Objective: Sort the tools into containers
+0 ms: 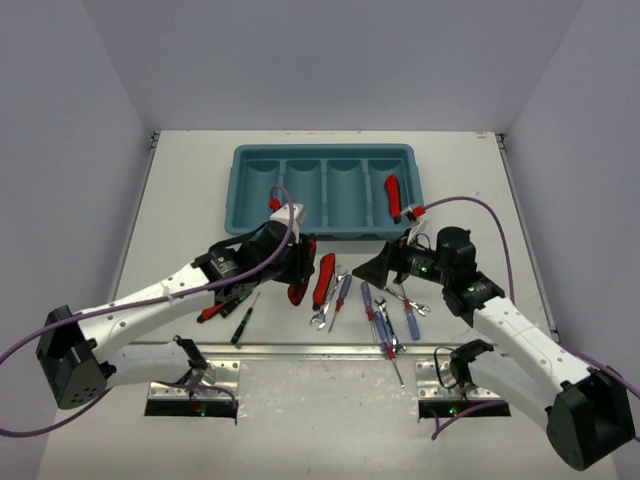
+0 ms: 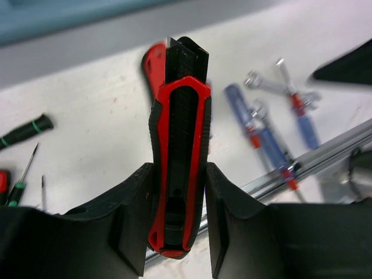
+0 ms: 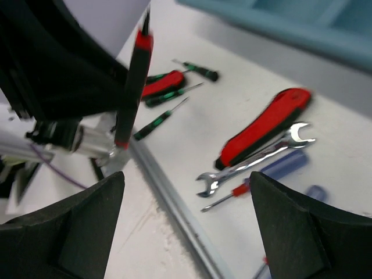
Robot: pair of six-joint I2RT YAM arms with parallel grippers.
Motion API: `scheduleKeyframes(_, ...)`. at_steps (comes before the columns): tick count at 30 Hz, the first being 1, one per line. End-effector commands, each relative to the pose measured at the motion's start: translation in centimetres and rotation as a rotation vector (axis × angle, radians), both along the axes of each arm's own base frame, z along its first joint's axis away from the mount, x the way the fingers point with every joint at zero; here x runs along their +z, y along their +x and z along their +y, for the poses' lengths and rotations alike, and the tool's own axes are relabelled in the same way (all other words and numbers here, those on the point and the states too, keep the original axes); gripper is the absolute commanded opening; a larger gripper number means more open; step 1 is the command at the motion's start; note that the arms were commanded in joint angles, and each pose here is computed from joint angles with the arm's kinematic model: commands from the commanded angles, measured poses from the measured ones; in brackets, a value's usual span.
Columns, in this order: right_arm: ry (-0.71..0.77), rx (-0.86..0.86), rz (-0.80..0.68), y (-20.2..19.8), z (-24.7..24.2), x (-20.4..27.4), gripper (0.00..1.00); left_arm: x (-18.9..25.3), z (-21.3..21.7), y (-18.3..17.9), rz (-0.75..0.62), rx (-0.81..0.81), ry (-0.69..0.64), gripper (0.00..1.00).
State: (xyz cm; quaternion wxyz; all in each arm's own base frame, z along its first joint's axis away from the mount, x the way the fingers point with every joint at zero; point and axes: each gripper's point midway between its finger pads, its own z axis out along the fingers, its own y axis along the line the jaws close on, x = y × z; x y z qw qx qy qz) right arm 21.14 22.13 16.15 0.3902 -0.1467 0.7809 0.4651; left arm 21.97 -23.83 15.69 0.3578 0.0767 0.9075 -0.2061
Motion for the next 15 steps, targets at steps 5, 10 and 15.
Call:
scheduleKeyframes(5,0.069,0.06,-0.172,-0.7,6.3,3.9,0.8,11.2,-5.1,3.8,-0.179,0.106,-0.433,0.0)
scheduleKeyframes(10,0.072,0.022,-0.223,0.3,7.1,4.7,0.73,11.7,-6.8,4.2,-0.153,0.091,-0.493,0.0)
scheduleKeyframes(15,0.072,-0.045,-0.228,1.8,7.3,5.0,0.62,12.1,-7.3,4.1,-0.143,0.085,-0.533,0.0)
